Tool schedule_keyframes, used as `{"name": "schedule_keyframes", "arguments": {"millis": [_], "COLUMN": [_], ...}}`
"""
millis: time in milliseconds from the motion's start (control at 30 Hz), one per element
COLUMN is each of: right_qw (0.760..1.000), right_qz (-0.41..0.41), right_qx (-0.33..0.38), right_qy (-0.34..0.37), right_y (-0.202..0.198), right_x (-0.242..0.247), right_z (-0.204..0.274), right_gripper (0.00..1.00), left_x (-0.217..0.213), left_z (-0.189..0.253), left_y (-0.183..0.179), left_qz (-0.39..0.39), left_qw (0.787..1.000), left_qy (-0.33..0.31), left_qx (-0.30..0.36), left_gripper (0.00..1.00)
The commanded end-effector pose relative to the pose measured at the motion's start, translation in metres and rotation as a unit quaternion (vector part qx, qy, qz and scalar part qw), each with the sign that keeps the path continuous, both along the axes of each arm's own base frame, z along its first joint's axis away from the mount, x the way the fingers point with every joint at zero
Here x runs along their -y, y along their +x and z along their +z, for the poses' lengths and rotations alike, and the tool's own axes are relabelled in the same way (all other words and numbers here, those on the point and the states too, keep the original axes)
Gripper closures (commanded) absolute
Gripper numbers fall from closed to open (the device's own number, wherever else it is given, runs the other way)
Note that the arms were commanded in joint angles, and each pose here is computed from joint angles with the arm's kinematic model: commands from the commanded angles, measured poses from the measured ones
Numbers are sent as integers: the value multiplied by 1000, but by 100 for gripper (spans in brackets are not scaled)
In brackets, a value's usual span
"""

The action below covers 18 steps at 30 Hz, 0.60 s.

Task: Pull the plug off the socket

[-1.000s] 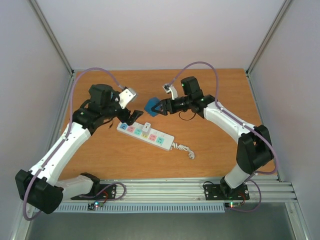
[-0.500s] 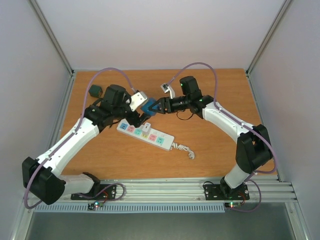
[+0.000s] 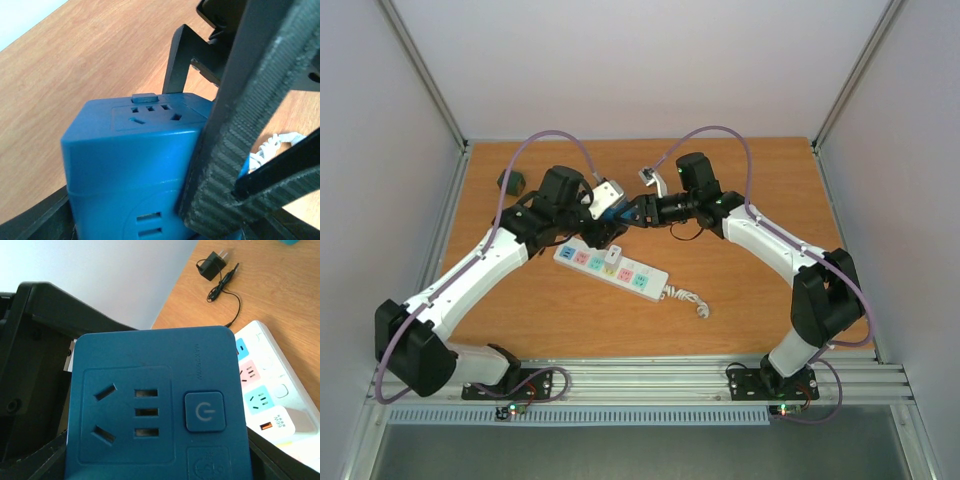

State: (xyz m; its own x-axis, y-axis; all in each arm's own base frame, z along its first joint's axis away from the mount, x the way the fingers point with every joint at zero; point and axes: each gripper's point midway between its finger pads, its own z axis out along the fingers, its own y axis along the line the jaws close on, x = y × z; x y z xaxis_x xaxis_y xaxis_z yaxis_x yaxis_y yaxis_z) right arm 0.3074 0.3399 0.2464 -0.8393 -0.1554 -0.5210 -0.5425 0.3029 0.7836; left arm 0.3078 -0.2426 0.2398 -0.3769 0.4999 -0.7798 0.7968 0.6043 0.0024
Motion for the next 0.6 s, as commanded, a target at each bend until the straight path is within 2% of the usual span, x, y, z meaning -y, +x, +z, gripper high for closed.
{"name": "schedule_keyframes", "arguments": {"millis": [0, 133, 300, 400, 567], "right_qw": [999, 999, 999, 999, 999], "right_qz": [29, 29, 25, 20, 5], "right_qx": [3, 3, 7, 13, 27], "right_qy": [30, 30, 27, 27, 25], "right_y": [-11, -12, -10, -7, -2], "right_x": [-9, -9, -8, -5, 3], "right_z": [21, 21, 22, 25, 30], "right_gripper": [55, 49, 33, 22, 11], "left_x": [-1, -1, -7, -11, -24], "left_z": [13, 11, 5, 1, -5], "left_y": [20, 19, 17, 16, 18], "left_qz": [32, 34, 42, 47, 61], "left_qw": [999, 999, 999, 999, 998], "left_qy": [-6, -9, 4, 13, 18], "left_qx": [29, 26, 21, 17, 3], "left_gripper": [35, 47, 56, 58, 61]}}
